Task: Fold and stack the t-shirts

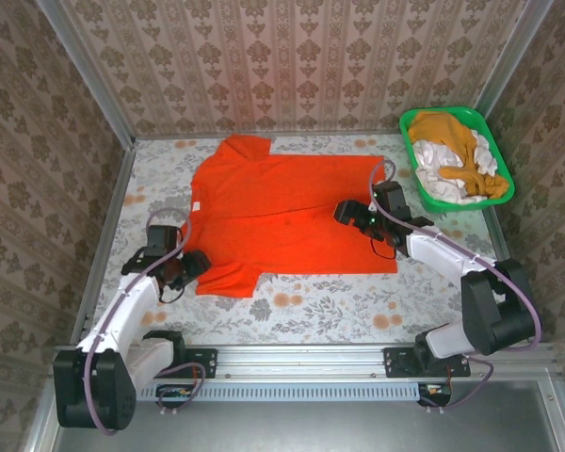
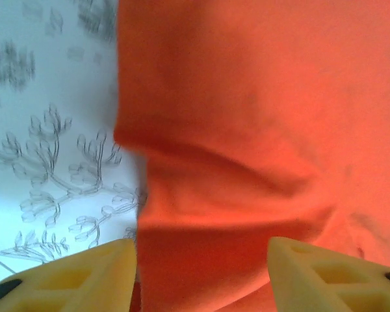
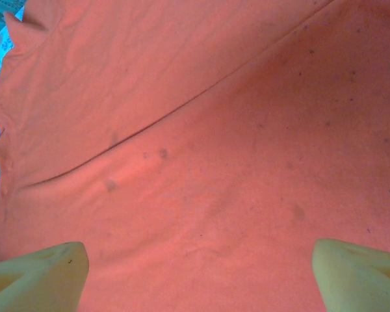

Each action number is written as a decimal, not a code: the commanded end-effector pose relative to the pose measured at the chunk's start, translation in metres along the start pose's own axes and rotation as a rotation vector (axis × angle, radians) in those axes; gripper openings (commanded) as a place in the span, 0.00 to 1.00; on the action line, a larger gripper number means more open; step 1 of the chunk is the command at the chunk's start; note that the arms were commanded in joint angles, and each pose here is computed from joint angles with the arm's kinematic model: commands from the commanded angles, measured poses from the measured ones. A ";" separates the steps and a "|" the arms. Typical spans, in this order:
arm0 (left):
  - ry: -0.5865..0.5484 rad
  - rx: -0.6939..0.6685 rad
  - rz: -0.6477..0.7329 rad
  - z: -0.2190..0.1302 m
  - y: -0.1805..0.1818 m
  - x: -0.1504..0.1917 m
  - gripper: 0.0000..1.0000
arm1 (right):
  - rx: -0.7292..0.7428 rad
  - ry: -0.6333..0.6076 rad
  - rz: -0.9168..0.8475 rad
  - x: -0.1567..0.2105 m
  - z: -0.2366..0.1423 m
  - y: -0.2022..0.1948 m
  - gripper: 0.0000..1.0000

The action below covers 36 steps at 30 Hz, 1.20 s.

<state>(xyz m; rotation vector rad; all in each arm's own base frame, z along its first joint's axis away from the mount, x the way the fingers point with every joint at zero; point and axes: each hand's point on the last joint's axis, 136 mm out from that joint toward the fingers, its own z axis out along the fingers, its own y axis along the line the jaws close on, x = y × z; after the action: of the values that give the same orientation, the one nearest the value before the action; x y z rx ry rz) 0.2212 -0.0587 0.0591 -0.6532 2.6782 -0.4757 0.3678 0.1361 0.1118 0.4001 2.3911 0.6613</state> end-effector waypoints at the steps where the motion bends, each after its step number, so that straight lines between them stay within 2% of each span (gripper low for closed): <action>1: 0.029 0.034 -0.034 0.010 -0.005 0.006 0.51 | -0.003 -0.022 0.004 -0.006 -0.006 0.004 0.90; 11: 0.069 -0.038 -0.036 0.035 0.010 0.009 0.41 | 0.018 -0.003 0.017 0.003 -0.005 -0.003 0.89; 14: 0.072 -0.036 -0.041 0.042 0.011 0.008 0.35 | 0.020 0.005 0.025 0.007 -0.004 -0.006 0.89; 19: 0.115 0.012 -0.118 0.058 0.009 0.018 0.22 | 0.004 -0.012 0.020 0.003 -0.013 -0.001 0.89; 20: 0.120 0.010 -0.125 0.059 0.010 0.020 0.18 | 0.007 -0.011 0.020 0.004 -0.015 -0.002 0.89; 22: 0.123 -0.006 -0.129 0.059 0.014 0.022 0.03 | 0.011 -0.014 0.019 0.004 -0.020 -0.002 0.89; 23: 0.120 -0.015 -0.125 0.057 0.016 0.022 0.00 | 0.014 -0.017 0.017 0.004 -0.023 -0.002 0.89; 30: 0.076 -0.052 -0.109 0.031 0.024 0.020 0.00 | 0.140 -0.056 0.088 0.020 -0.062 -0.033 0.87; 36: 0.076 -0.055 -0.115 0.016 0.027 0.028 0.00 | 0.277 -0.060 0.202 0.058 -0.094 -0.080 0.82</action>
<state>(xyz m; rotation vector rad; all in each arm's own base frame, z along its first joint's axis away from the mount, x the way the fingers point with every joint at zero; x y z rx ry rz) 0.2159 -0.0612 0.0348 -0.7905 2.6782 -0.5328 0.2868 0.0835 0.1331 0.6339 2.3300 0.5321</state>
